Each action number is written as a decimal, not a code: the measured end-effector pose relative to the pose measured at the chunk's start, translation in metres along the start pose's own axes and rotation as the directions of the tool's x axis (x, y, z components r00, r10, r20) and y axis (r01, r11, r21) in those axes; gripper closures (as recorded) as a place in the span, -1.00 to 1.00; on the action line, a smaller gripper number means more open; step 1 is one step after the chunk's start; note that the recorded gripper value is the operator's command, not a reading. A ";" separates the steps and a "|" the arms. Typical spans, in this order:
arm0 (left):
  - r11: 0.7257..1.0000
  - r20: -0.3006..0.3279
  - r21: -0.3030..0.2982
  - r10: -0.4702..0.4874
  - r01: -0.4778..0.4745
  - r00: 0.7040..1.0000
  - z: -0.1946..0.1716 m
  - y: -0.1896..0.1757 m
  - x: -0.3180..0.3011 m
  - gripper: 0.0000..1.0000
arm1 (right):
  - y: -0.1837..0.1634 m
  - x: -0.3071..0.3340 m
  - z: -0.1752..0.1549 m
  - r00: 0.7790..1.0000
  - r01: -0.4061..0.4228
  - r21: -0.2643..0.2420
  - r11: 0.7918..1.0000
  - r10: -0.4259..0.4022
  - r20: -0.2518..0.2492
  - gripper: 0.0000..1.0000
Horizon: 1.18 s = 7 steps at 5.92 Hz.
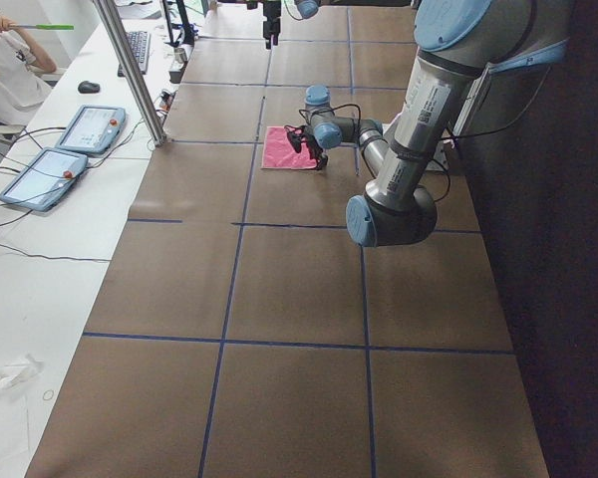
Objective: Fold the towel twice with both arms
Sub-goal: 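Grip the towel edge with the left gripper while the right arm approaches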
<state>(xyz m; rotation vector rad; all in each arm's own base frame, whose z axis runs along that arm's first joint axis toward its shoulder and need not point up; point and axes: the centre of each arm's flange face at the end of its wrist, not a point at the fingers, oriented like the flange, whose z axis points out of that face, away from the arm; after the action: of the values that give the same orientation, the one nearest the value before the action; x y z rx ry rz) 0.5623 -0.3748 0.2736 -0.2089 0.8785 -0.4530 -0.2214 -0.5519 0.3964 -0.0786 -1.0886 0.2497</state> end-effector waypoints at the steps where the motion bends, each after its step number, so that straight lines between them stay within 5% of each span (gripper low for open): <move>1: 1.000 0.003 -0.002 0.001 -0.001 1.000 0.002 0.000 -0.002 -0.11 | 0.000 0.001 0.000 1.000 -0.001 0.000 1.000 0.001 -0.001 -1.00; 6: 1.000 -0.001 -0.007 0.007 -0.007 1.000 0.000 0.005 -0.003 0.21 | -0.002 0.003 0.002 1.000 -0.006 -0.001 1.000 0.006 -0.005 -1.00; 7: 1.000 0.001 -0.010 0.010 -0.010 1.000 0.002 0.007 -0.003 0.44 | -0.002 0.003 0.003 1.000 -0.007 -0.002 1.000 0.007 -0.006 -1.00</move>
<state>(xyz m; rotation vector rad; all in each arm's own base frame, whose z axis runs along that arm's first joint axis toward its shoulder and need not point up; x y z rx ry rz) 0.5641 -0.3672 0.2749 -0.2136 0.8803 -0.4399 -0.2219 -0.5529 0.4008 -0.0844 -1.0830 0.2546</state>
